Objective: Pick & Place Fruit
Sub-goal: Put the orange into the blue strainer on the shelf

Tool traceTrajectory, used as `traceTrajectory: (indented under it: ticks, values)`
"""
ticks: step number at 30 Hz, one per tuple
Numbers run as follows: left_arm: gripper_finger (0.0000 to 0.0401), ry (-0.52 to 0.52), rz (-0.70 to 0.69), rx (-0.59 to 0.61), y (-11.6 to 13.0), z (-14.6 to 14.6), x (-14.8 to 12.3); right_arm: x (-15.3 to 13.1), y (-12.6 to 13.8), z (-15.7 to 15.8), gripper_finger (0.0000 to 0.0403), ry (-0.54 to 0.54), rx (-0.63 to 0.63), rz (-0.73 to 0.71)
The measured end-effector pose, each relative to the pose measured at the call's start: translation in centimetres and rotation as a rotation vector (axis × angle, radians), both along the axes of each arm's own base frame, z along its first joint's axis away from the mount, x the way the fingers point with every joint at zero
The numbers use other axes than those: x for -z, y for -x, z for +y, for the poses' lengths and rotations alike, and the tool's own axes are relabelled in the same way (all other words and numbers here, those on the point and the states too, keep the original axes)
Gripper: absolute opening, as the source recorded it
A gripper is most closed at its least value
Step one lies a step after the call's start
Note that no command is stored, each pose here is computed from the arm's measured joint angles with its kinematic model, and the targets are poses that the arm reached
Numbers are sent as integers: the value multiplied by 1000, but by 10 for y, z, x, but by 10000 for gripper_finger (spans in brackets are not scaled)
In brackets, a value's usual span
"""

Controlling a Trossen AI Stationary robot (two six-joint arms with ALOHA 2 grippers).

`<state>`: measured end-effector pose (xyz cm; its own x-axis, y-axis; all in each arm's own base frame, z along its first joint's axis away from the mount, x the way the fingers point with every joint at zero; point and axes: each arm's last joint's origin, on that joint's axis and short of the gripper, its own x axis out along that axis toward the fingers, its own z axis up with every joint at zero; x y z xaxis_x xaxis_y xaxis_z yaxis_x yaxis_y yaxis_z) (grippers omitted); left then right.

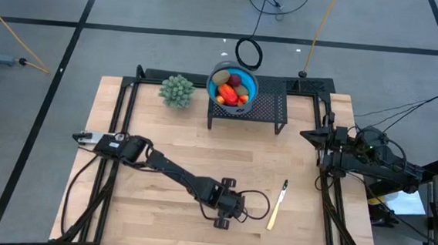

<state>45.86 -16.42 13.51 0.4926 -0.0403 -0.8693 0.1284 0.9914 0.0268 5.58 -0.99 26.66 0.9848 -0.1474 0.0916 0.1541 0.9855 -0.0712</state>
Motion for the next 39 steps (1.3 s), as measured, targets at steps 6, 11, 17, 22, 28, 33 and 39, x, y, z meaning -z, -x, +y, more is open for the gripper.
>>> traceTrajectory:
  ticks: [6, 11, 17, 22, 28, 33, 39]
  values:
    - [144, -22, -28, -38, 0, 9, -15, 0, 0, 0, 4, 0, 0, 0]
    - [145, -36, -128, -81, 1, 16, -50, 0, 0, 0, 4, 1, 0, -4]
    - [145, -70, -225, -139, 6, 31, -89, -1, 0, 0, 4, 2, 0, -8]
    - [145, -48, -287, -177, 7, 45, -113, -1, 0, 0, 4, 2, 0, -8]
    - [145, 83, -479, -191, 6, 58, -154, -1, 0, 0, 4, 3, 1, -8]
    - [145, 277, -723, 0, 3, 62, -196, -1, 0, 0, 4, 3, 0, -9]
    - [145, 468, -969, 265, 3, 68, -230, -1, 0, 0, 4, 3, 0, -8]
